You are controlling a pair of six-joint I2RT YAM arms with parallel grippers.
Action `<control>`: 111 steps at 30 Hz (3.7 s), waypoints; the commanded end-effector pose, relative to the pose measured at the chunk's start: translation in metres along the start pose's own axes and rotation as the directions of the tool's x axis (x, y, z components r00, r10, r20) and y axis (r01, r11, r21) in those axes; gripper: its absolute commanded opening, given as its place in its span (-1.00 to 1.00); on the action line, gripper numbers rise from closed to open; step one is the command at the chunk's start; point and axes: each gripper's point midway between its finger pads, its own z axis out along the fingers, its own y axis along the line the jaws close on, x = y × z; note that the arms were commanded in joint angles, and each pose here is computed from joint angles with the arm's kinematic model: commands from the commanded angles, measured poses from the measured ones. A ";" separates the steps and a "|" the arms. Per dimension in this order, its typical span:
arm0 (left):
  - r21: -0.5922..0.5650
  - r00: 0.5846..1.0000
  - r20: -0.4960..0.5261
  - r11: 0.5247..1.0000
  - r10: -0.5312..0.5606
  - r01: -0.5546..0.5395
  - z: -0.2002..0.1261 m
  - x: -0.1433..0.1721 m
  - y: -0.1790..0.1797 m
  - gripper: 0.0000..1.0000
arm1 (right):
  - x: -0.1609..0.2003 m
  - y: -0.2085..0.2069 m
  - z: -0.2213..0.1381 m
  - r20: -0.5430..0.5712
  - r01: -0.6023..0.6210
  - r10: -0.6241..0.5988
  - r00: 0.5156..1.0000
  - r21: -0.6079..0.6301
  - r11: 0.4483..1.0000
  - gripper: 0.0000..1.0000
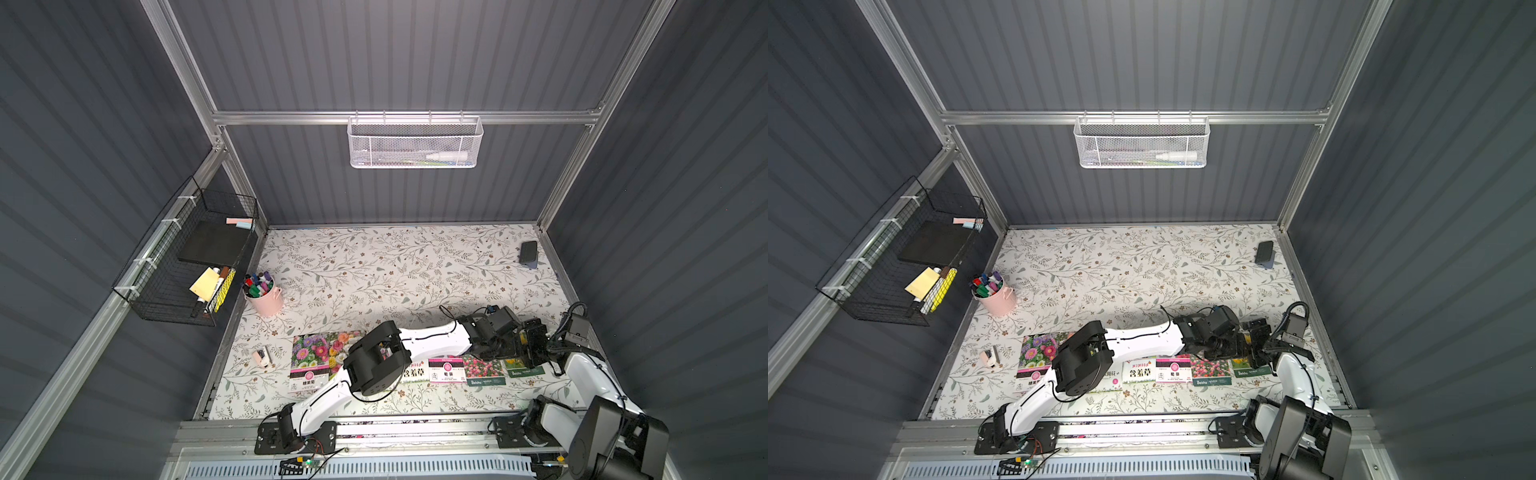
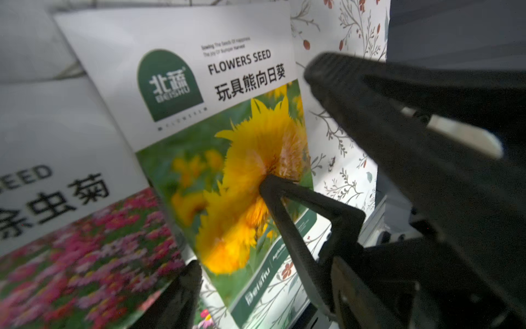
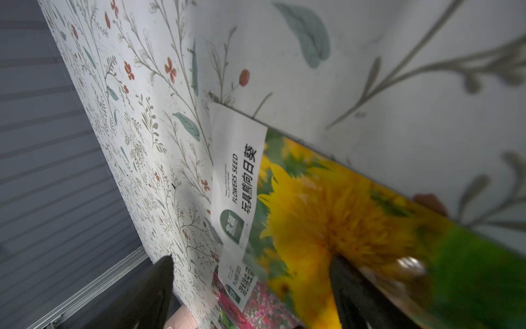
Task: Arrange the seed packets in a row
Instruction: Place the seed packet at the center of the board, then reset both arms
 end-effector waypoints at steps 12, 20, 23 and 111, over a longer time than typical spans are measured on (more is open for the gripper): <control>0.058 0.977 0.043 0.976 0.207 -0.209 -0.105 -0.007 -0.062 0.90 | 0.014 -0.023 0.001 -0.028 -0.073 0.074 0.997 0.049 0.996 0.76; 0.024 0.969 0.083 0.972 0.231 -0.233 -0.133 -0.024 -0.048 0.99 | 0.017 -0.018 -0.011 0.004 -0.059 0.059 0.998 0.020 0.998 0.77; -0.024 0.961 0.092 0.965 0.262 -0.260 -0.149 -0.030 -0.035 0.99 | 0.016 -0.007 -0.020 0.022 -0.026 0.027 0.999 -0.016 1.000 0.80; -0.720 0.894 0.423 0.653 0.147 0.233 -0.354 -0.059 0.520 0.99 | -0.056 0.117 -0.015 0.532 0.835 -0.778 0.335 0.214 0.506 0.98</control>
